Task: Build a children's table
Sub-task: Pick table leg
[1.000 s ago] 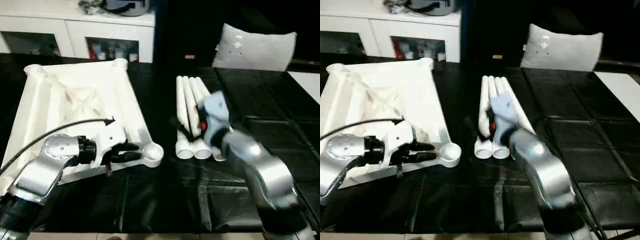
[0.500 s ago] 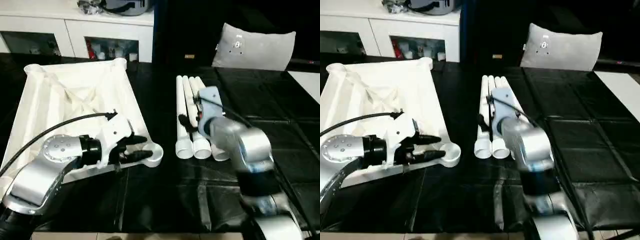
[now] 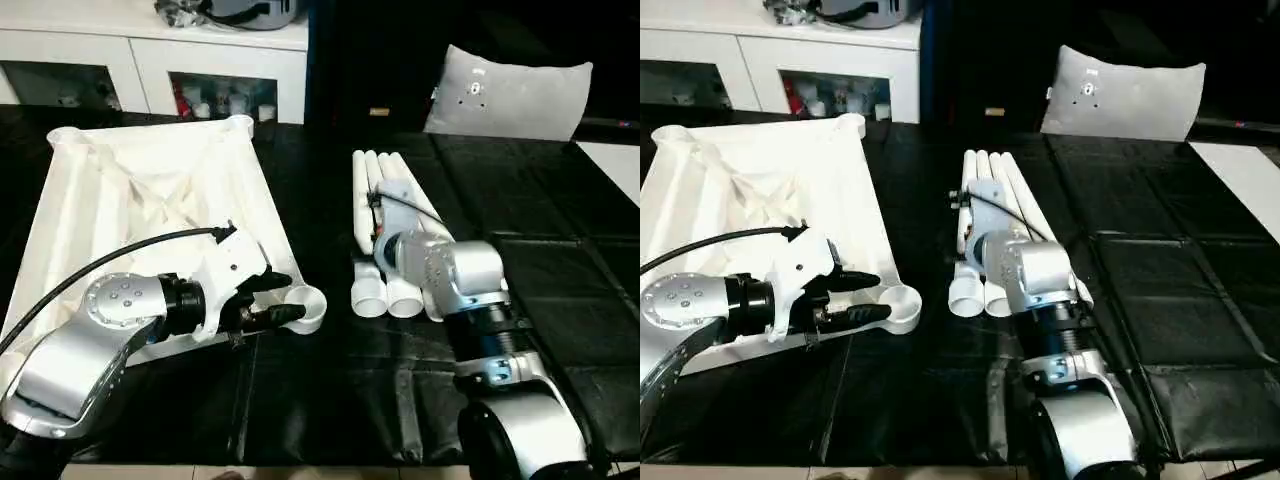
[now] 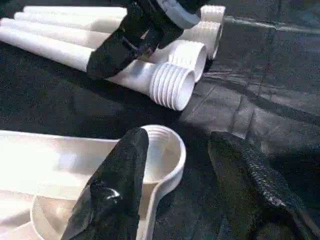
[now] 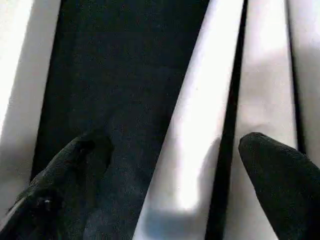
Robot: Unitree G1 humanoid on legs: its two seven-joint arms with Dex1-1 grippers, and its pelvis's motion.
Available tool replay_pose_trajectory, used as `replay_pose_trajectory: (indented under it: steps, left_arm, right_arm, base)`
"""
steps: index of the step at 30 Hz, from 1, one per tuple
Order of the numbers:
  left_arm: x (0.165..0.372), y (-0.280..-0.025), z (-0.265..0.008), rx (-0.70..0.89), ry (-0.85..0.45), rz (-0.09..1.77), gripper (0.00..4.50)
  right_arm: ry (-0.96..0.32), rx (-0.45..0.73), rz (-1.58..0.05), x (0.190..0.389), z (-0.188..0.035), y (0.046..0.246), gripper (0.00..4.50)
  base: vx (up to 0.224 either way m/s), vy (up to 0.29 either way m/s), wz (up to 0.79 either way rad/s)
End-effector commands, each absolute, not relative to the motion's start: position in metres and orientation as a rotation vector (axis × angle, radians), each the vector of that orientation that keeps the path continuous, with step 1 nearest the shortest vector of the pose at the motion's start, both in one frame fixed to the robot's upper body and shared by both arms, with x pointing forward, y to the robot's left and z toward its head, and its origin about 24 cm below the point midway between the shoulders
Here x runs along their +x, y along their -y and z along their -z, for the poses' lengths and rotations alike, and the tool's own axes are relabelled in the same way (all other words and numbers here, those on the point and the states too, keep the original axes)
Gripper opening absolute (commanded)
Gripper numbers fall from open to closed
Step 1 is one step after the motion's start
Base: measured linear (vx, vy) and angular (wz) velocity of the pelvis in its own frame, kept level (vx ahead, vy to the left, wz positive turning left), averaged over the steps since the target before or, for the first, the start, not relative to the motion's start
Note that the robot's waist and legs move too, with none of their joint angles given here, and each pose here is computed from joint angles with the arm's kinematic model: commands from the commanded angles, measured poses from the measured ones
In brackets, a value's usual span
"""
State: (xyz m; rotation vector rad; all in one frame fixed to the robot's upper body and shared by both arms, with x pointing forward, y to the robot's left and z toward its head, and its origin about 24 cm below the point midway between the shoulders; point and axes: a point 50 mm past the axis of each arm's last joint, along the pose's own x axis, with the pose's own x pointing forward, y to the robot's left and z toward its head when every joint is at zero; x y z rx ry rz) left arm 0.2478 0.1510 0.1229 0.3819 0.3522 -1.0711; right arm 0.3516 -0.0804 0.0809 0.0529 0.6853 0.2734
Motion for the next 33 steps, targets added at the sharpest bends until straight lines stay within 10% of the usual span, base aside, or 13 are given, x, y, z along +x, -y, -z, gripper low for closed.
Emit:
replay_pose_trajectory:
  steps: [1,16,33]
  left_arm:
    - [0.245,-0.149,-0.122,0.389,-0.359,1.079,2.27]
    - [0.243,-0.15,-0.122,0.401,-0.371,1.076,2.27]
    - [0.243,-0.148,-0.124,0.403,-0.362,1.085,2.24]
  right_arm:
    - [-0.669,0.071,-0.271,0.356,-0.085,0.081,4.5]
    - [-0.788,0.117,-0.345,0.35,-0.055,0.074,4.5]
    - [-0.784,0.109,-0.335,0.353,-0.049,0.08,3.01]
  base:
    - [0.0,0.0,0.0]
    - [0.0,0.0,0.0]
    - [0.0,0.0,0.0]
